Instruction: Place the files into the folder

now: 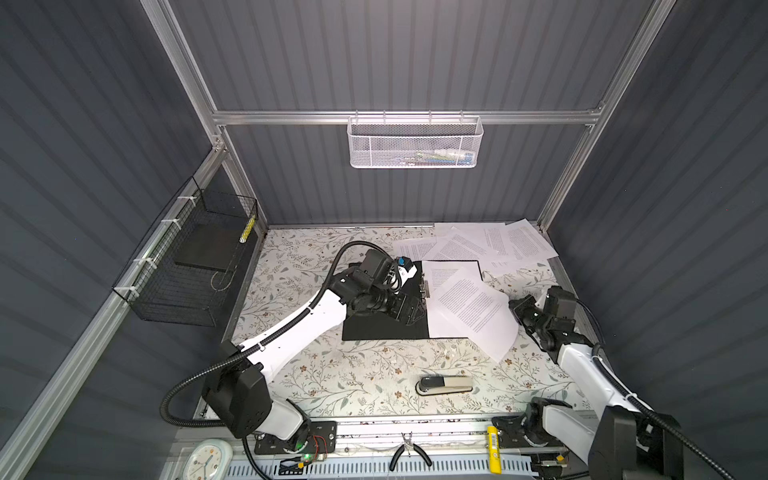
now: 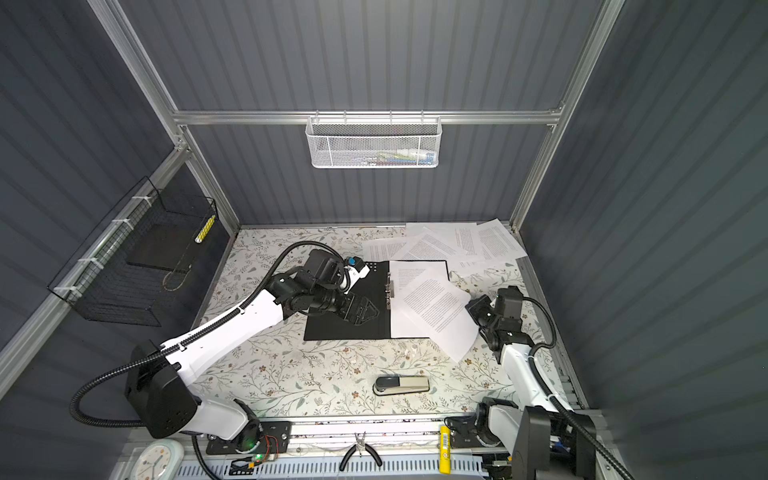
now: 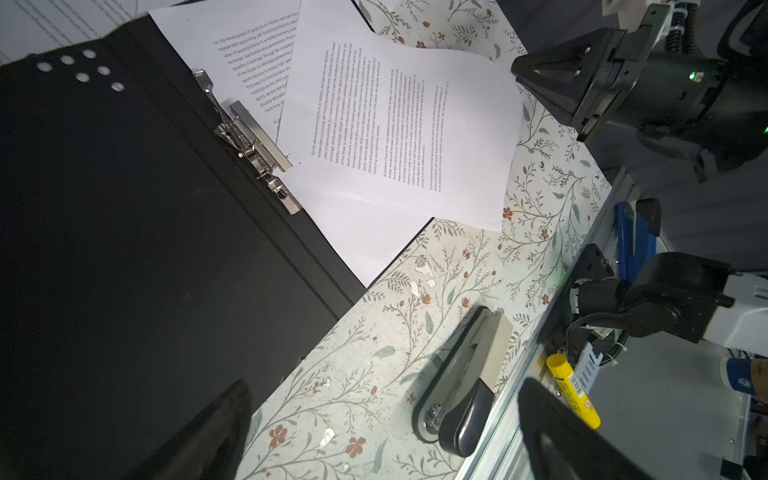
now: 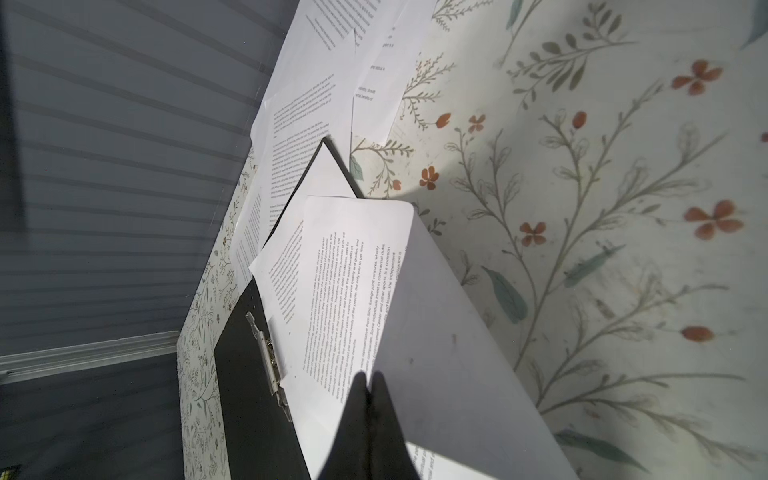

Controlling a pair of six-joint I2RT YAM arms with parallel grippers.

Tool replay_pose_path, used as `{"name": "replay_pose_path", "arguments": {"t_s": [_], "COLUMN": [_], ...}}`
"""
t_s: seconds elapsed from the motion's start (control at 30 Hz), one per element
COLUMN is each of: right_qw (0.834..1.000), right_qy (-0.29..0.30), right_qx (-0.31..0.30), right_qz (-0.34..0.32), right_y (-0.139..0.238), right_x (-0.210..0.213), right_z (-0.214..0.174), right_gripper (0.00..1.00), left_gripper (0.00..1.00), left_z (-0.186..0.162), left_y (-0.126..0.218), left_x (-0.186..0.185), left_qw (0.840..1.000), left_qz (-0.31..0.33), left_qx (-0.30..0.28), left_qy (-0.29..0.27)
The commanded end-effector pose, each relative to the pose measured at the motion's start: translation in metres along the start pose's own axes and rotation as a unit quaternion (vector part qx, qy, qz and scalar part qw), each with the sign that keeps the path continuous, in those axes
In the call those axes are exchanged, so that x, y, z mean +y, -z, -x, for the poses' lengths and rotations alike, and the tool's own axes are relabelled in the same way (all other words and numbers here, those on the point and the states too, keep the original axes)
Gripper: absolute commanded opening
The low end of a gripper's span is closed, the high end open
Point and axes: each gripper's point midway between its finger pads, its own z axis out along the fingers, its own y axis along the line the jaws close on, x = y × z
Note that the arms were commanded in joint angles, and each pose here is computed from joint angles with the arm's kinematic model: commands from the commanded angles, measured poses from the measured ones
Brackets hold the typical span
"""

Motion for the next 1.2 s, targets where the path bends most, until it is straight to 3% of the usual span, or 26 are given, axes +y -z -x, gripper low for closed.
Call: {"name": "replay_pose_path", "arguments": {"t_s": [0.0,0.33,0.6,0.67,0.8,0.83,1.17], "right_qw": [1.0,1.0,1.0,1.0,0.999,0.998,0.987], "right_qy": [-0.015,-0.002,0.015,0.007,-0.004,-0.005,-0.08], "right_qx": [-0.006,-0.011,-0.008,-0.002,-0.032,-0.037,-0.026], "right_qz": [0.009,0.004,-0.005,-0.007,-0.044,-0.053,-0.137], "right_y": [0.0,0.006,0.003,0.002,0.006,0.007,-0.007], "right_x": [0.0,-0.003,-0.006,-0.01,-0.029,-0.034,-0.085], "right_z": [-0.006,-0.025,-0.01,-0.003,0.021,0.028,0.052], "right_gripper": [0.0,0.0,0.0,0.09,0.53,0.96,0.99], "left_gripper": [1.0,1.0,1.0,1.0,1.0,1.0,1.0], "left_z": [0.002,0.004,0.016,0.021,0.028,0.029,0.029], "left_y": [-0.01,-0.052,-0.121,-0.141,-0.168,-0.175,-0.22], "left_x": [-0.017,-0.045,-0.076,-0.077,-0.072,-0.07,-0.053], "left_qw": [0.999,0.997,0.993,0.993,0.993,0.993,0.993], "left_qz": [-0.037,-0.067,-0.094,-0.088,-0.082,-0.081,-0.062], "left_qx": [0.013,0.043,0.068,0.074,0.08,0.084,0.104], "left_qy": [0.015,0.003,0.007,0.007,0.01,0.012,0.014]}}
